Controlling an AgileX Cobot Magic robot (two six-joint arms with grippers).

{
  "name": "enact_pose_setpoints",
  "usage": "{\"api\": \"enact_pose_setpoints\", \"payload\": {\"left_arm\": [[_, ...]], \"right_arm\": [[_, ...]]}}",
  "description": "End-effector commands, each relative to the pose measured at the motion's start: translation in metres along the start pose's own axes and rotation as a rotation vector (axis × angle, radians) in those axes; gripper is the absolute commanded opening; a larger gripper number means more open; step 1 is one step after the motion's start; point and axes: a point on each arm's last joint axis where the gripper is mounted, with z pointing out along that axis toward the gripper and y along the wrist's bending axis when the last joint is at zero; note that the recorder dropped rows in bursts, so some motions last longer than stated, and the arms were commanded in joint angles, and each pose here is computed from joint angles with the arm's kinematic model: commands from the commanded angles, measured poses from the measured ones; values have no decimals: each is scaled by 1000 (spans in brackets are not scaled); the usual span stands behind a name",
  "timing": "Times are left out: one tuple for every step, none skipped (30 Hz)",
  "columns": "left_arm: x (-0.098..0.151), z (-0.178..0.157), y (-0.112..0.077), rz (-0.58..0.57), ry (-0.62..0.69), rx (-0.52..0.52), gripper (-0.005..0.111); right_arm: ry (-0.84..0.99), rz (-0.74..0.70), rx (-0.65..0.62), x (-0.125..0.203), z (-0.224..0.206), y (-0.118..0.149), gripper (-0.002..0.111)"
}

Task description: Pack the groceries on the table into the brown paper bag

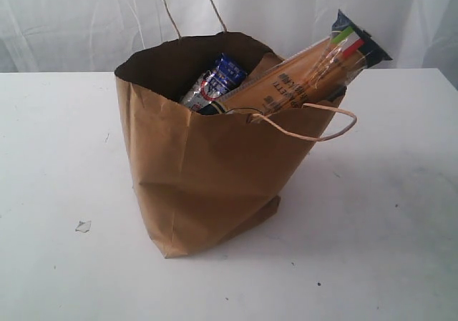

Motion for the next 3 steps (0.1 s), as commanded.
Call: {"api": "enact_pose_setpoints", "payload": {"left_arm": [[1,0,0,-6,3,4,0],[1,0,0,-6,3,4,0],[1,0,0,-6,3,4,0]], "right_arm": [[0,-7,3,2,0,0,0],[0,-7,3,2,0,0,0],[0,-7,3,2,0,0,0]]}}
